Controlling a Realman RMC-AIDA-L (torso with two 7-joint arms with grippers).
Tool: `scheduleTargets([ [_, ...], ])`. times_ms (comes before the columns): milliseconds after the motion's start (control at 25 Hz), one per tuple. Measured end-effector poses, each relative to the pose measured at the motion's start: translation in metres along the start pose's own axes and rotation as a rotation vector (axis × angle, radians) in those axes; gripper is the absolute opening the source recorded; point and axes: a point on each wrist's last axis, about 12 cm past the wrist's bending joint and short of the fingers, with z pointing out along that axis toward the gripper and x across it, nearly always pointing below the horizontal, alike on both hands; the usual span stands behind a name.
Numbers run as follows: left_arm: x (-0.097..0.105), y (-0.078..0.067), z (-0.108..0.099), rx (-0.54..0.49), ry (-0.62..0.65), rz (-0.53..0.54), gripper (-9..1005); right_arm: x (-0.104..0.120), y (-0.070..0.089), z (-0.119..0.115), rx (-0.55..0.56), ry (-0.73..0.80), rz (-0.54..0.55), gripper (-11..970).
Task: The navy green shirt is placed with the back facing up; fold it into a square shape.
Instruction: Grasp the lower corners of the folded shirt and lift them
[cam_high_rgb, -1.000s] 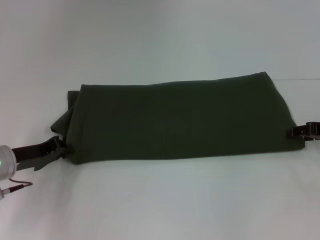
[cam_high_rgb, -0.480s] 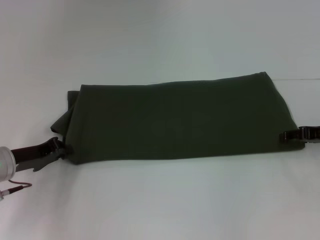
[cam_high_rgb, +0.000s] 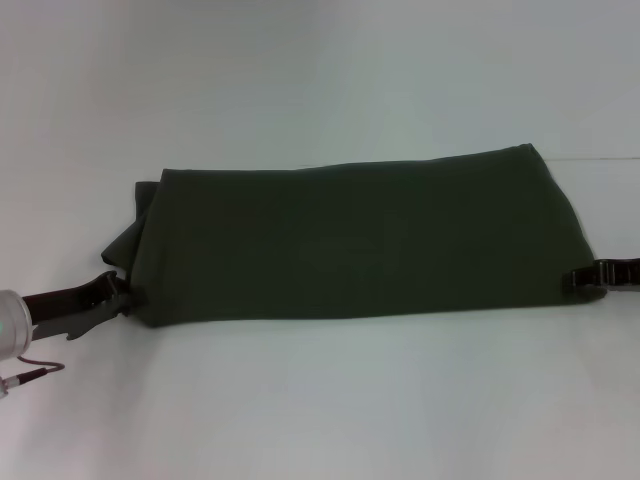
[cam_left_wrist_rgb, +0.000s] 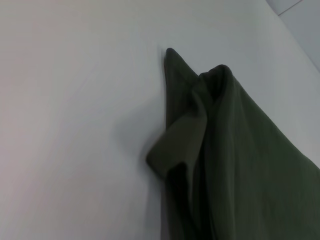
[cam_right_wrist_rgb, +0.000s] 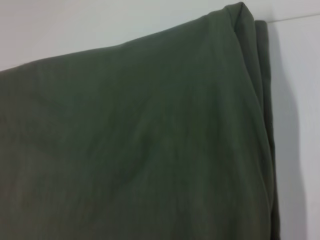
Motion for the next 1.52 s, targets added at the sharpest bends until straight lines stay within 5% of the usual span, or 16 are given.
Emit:
scheduleTargets([
  [400,0.000,0.000,0.000,-0.001,-0.001,0.000,3,0.002,-0.001,0.000,0.003,0.001,0.001,414],
  [840,0.000,0.000,0.000,0.002,0.001,0.000,3,0.007,-0.004,0.002,0.012,-0.005,-0.024,215],
  [1080,0.000,-0.001,0.000,0.003,0.000,0.000,4,0.009,-0.007,0.000,0.013,-0.014,-0.026,20],
  [1520,-0.001,-0.005,-0.006,0.050,0.038,0.016,3,0.019,-0.018,-0.027,-0.099,-0.078,-0.024,16],
])
